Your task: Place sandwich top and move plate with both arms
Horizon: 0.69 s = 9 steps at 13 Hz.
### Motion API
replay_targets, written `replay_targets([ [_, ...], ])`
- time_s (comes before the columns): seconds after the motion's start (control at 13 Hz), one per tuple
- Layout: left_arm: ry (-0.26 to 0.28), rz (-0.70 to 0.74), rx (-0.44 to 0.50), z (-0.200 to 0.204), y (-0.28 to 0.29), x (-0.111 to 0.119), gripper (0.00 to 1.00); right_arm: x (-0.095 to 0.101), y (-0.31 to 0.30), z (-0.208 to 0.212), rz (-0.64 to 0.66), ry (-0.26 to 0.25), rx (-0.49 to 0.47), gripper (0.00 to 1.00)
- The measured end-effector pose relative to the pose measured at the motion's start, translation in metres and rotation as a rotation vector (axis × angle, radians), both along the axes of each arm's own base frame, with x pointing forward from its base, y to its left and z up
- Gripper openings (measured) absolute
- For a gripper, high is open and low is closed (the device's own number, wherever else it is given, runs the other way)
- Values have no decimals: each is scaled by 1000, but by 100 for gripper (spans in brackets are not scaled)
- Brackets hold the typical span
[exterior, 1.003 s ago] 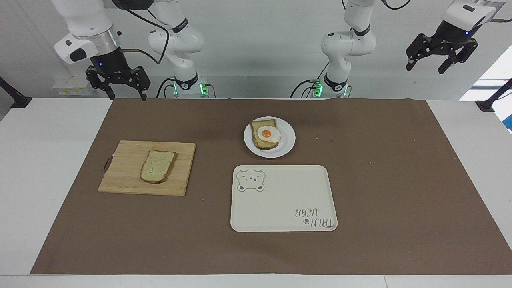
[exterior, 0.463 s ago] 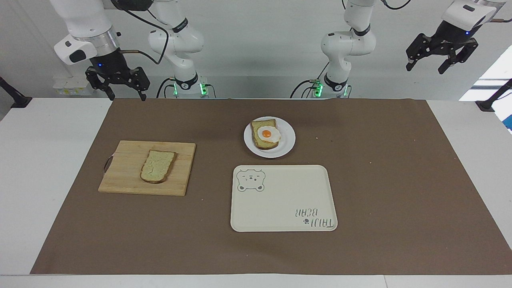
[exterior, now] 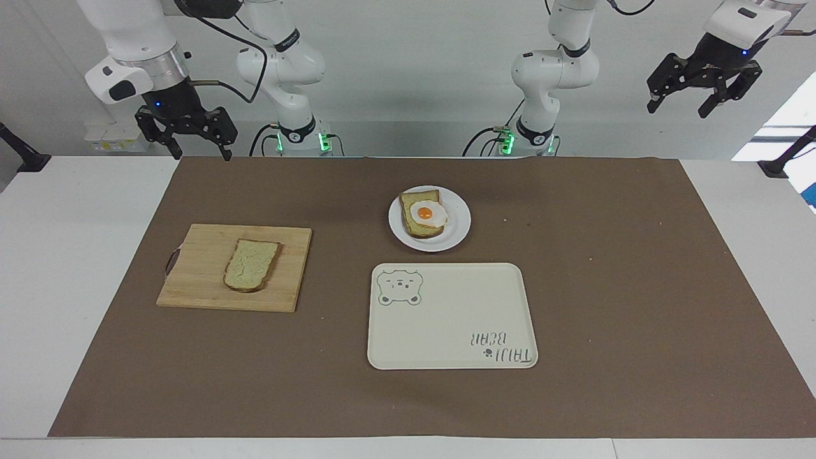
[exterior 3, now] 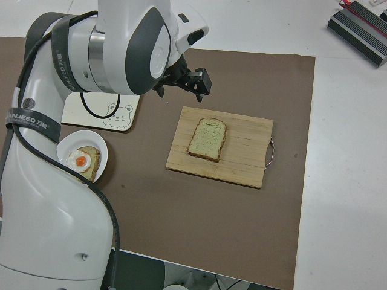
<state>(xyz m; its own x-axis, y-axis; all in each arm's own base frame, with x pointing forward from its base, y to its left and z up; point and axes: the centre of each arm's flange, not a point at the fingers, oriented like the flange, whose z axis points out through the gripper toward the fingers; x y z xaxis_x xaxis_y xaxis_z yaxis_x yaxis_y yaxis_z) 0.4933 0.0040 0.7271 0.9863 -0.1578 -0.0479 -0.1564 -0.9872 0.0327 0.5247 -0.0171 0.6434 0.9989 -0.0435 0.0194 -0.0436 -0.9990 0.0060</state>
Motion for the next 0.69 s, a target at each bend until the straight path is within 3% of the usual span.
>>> replay_targets([
  [0.69, 0, 0, 0, 0, 0, 0, 100, -1, 0, -1, -1, 3, 0, 100],
])
